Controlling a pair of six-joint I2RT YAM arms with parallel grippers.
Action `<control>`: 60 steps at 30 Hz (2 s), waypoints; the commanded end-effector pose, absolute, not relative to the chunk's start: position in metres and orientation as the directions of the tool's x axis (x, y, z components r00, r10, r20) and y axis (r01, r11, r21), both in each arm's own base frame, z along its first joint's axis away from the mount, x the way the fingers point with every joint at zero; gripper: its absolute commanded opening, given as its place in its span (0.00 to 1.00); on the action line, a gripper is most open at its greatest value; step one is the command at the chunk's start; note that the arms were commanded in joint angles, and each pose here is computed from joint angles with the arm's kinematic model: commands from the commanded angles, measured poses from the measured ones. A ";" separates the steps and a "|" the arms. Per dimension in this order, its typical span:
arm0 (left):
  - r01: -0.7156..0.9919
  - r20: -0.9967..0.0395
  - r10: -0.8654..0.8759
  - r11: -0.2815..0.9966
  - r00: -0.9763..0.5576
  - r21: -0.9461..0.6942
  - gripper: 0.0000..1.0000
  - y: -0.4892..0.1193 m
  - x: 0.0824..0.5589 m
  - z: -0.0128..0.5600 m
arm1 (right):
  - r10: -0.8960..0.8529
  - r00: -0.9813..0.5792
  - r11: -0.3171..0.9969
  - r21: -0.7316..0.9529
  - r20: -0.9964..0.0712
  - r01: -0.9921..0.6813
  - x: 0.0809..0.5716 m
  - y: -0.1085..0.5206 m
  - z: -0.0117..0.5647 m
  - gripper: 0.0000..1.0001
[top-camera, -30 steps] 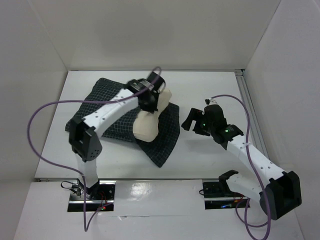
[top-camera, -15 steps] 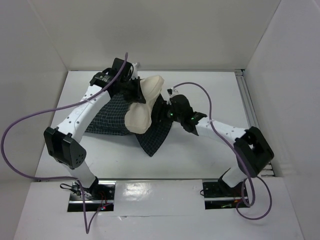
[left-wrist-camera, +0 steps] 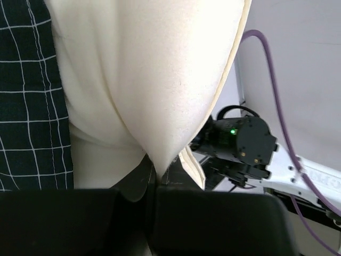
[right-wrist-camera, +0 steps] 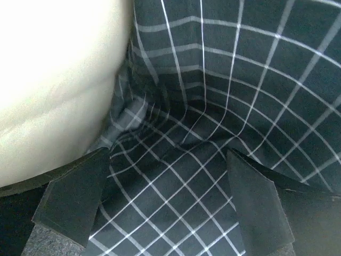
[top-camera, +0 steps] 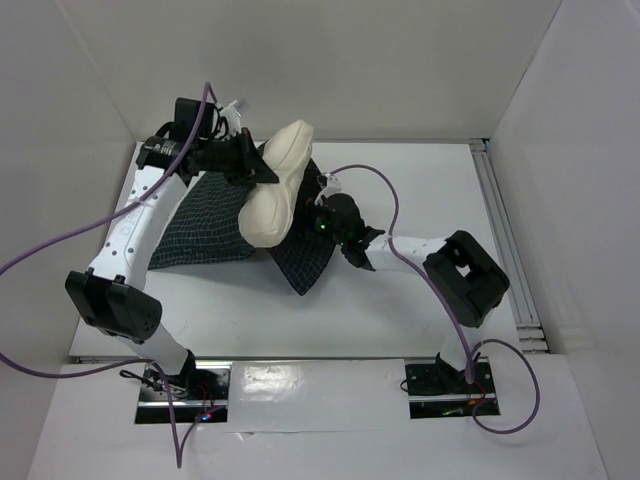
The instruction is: Put the pillow into the pillowcase
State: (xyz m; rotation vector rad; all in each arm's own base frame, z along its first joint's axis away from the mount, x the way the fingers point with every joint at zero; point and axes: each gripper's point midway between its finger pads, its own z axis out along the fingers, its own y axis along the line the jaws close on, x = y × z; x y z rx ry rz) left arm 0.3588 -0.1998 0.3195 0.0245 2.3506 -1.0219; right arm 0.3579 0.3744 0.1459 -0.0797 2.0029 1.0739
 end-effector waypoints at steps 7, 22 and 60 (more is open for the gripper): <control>0.390 -0.571 -0.210 0.543 -0.794 -0.743 0.00 -0.208 0.340 0.386 | 0.505 -0.450 0.587 0.675 -0.736 -0.447 0.404 0.399 0.186 0.97; 0.339 -0.550 -0.262 0.562 -0.793 -0.755 0.00 -0.192 0.342 0.361 | 0.491 -0.421 0.721 0.627 -0.763 -0.294 0.413 0.338 0.177 0.00; 0.039 -0.353 -0.281 0.731 -0.892 -0.681 0.00 -0.199 0.380 0.169 | 0.396 -0.551 0.862 0.504 -0.734 -0.051 0.369 0.191 0.126 0.00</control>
